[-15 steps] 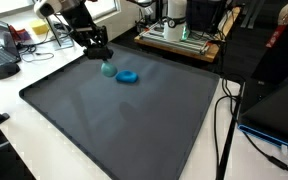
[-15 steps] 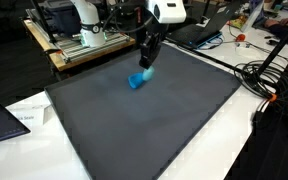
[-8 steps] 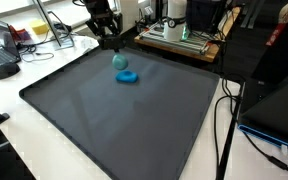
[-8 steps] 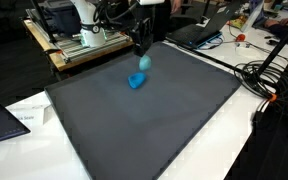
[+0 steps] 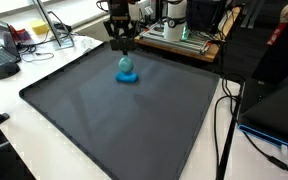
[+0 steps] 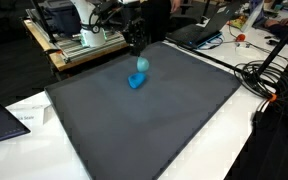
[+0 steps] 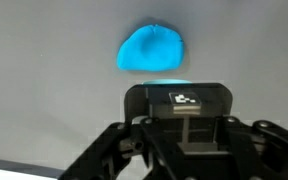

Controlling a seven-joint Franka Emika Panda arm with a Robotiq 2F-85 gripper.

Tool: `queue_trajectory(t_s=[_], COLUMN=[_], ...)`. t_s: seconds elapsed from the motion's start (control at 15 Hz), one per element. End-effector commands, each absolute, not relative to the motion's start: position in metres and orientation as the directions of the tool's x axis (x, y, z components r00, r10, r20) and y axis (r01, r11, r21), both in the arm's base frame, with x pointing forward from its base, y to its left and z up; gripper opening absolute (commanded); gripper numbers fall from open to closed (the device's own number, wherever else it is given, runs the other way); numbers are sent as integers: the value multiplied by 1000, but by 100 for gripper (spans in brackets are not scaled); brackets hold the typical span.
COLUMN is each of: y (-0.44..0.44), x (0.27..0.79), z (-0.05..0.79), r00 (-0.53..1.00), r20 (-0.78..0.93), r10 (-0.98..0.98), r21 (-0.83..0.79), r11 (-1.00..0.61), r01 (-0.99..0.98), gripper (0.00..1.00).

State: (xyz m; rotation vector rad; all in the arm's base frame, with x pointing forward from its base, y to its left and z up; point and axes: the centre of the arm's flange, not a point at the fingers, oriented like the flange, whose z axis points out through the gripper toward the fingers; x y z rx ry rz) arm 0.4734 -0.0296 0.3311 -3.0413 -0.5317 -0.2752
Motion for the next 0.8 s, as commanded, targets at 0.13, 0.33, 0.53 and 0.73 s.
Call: queue_trajectory(t_s=[0.13, 0.33, 0.53, 0.73], y=[-18, -15, -15, -7], x=[425, 422, 419, 427], z=[310, 299, 296, 326], r00=[893, 891, 890, 878], r20=[343, 381, 389, 396], r10=[290, 248, 239, 271], r21=[14, 53, 76, 100], r11=[-952, -968, -971, -963], r01=[304, 247, 228, 252], gripper=[22, 22, 22, 22])
